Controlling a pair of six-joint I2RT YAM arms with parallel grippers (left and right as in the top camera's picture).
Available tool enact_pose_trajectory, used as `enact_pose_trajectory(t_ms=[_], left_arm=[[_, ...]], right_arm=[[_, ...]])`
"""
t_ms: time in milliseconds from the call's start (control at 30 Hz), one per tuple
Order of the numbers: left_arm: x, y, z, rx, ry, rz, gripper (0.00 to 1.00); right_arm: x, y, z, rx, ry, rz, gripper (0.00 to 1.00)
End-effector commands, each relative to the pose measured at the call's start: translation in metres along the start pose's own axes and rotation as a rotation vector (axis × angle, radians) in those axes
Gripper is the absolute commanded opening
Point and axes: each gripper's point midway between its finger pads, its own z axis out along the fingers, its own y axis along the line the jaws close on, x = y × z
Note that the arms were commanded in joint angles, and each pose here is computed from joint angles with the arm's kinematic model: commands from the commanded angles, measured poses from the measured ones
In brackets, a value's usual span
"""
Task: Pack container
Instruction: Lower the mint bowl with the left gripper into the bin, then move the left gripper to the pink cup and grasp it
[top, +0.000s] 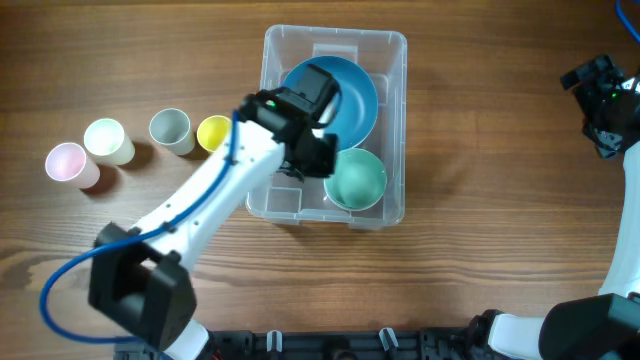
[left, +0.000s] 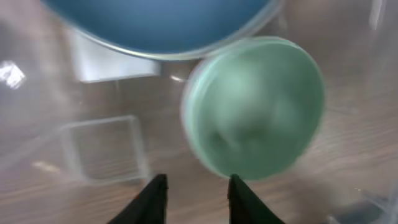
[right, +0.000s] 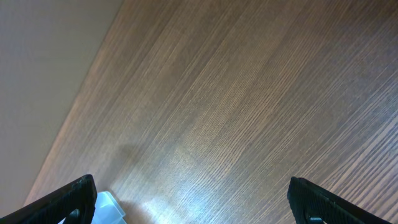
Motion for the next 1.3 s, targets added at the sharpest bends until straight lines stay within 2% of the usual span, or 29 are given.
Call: enact_pose_trajectory(t_ms=[0, 100, 133, 167, 300, 467, 667, 833, 867, 900, 933, 1033, 1100, 1200, 1267], left_arm=[[-0.034, 0.087, -0.076, -0.131, -0.233, -0.194, 0.47], [-0.038, 0.186, -0.125, -0.272, -0.361, -0.437, 0.58], [-0.031, 0.232, -0.139, -0.312, -0.387, -0.565, 0.66], [-0.022, 0.266, -0.146, -0.331, -0.394, -0.665, 0.69], [0.017, 0.372, -0.151, -0.338, -0.387, -0.990, 0.71], [0.059, 0.457, -0.125, -0.342, -0.336, -1.222, 0.72], [0.061, 0.486, -0.077, -0.266, -0.267, -1.245, 0.70], [0.066, 0.496, -0.043, -0.253, -0.198, -1.263, 0.61], [0.066, 0.496, -0.042, -0.252, -0.195, -1.264, 0.55], [0.066, 0.497, -0.043, -0.253, -0.199, -1.263, 0.40], [0.065, 0.497, -0.045, -0.255, -0.206, -1.261, 0.31], [0.072, 0.499, -0.064, -0.302, -0.210, -1.273, 0.16], [0.068, 0.493, -0.104, -0.324, -0.266, -1.274, 0.04], [0.055, 0.473, -0.140, -0.289, -0.339, -1.250, 0.04], [0.039, 0.440, -0.164, -0.225, -0.391, -1.192, 0.04]], right_arm=[[-0.001, -0.002, 0.003, 0.015, -0.006, 0.001, 1.00], [-0.001, -0.002, 0.003, 0.015, -0.006, 0.001, 1.00], [-0.001, -0.002, 0.003, 0.015, -0.006, 0.001, 0.99], [-0.001, -0.002, 0.003, 0.015, -0.006, 0.001, 1.00], [-0.001, -0.002, 0.003, 0.015, -0.006, 0.001, 1.00], [-0.001, -0.002, 0.003, 0.015, -0.006, 0.001, 1.00], [-0.001, -0.002, 0.003, 0.015, -0.006, 0.001, 1.00], [-0.001, -0.002, 0.003, 0.015, -0.006, 0.001, 1.00], [-0.001, -0.002, 0.003, 0.015, -0.006, 0.001, 1.00], [-0.001, -0.002, 0.003, 0.015, -0.006, 0.001, 1.00], [-0.001, -0.002, 0.003, 0.015, -0.006, 0.001, 1.00], [-0.001, -0.002, 0.003, 0.015, -0.006, 0.001, 0.99], [-0.001, -0.002, 0.003, 0.015, -0.006, 0.001, 1.00], [-0.001, -0.002, 0.003, 0.015, -0.006, 0.001, 1.00], [-0.001, -0.002, 0.003, 0.015, -0.006, 0.001, 1.00]])
